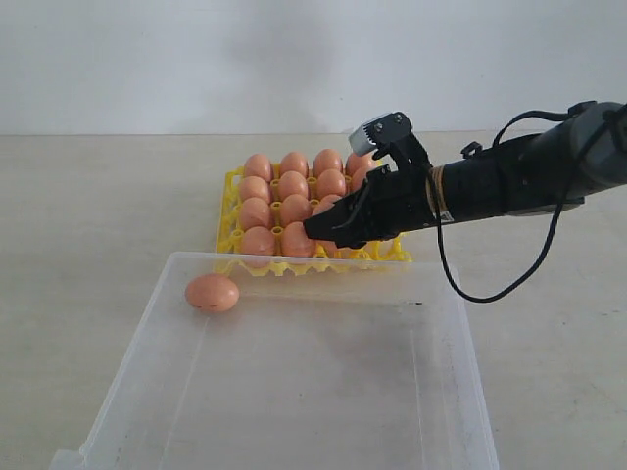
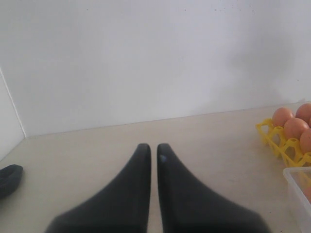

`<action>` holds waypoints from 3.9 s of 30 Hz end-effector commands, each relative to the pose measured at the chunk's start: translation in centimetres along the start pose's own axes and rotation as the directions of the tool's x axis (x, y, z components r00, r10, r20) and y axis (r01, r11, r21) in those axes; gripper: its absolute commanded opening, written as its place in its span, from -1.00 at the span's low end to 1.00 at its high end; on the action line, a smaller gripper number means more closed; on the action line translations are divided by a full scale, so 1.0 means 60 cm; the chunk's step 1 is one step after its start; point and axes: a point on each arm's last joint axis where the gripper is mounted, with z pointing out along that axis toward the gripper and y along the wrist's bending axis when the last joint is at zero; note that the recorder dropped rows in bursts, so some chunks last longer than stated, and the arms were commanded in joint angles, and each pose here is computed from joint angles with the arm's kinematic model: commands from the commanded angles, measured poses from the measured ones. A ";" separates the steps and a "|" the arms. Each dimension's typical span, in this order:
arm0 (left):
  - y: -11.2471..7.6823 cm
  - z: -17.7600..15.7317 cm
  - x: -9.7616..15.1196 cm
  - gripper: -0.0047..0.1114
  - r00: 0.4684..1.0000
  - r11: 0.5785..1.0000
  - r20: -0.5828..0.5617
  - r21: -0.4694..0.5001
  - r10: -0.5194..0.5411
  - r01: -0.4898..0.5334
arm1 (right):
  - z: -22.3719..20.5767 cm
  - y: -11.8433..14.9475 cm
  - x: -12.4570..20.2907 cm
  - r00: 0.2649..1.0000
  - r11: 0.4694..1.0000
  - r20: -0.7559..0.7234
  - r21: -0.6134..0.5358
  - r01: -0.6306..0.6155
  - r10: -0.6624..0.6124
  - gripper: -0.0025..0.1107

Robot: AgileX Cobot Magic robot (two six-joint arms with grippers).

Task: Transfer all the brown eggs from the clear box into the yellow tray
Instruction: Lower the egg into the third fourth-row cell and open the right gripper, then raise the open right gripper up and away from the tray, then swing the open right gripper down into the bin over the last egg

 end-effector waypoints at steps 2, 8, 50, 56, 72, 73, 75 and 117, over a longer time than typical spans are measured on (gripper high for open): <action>-0.001 0.000 0.001 -0.85 1.000 1.000 0.003 0.006 0.000 0.000 | -0.003 -0.004 -0.005 1.000 0.999 0.009 0.018 0.029 -0.029 -0.96; -0.001 0.000 0.001 -0.85 1.000 1.000 0.003 0.006 0.000 0.000 | -0.003 -0.002 -0.006 1.000 1.000 0.013 0.011 0.027 -0.027 -0.72; -0.001 0.000 0.002 -0.85 1.000 1.000 0.000 0.007 0.000 0.000 | -0.007 0.004 -0.020 0.997 1.000 0.076 -0.019 -0.013 0.014 0.13; -0.001 0.000 0.002 -0.85 1.000 1.000 0.000 0.007 0.000 0.000 | -0.040 0.041 -0.085 0.952 0.982 0.291 -0.183 -0.040 0.093 -0.14; -0.001 0.000 0.002 -0.85 1.000 1.000 0.000 0.007 0.000 0.000 | -0.101 0.189 -0.123 0.914 0.882 0.069 -0.242 0.404 -0.399 -0.96; -0.001 0.000 0.002 -0.85 1.000 1.000 0.000 0.007 0.000 0.000 | -0.106 0.195 -0.128 0.909 0.885 0.066 -0.209 0.416 -0.412 -0.96; -0.001 0.000 0.002 -0.85 1.000 1.000 0.000 0.007 0.000 0.000 | -0.117 0.206 -0.138 0.903 0.891 0.066 -0.151 0.429 -0.424 -0.96; -0.001 0.000 0.002 -0.85 1.000 1.000 0.000 0.007 0.000 0.000 | -0.027 0.257 -0.173 0.607 0.959 -0.775 0.002 0.282 -0.177 -0.96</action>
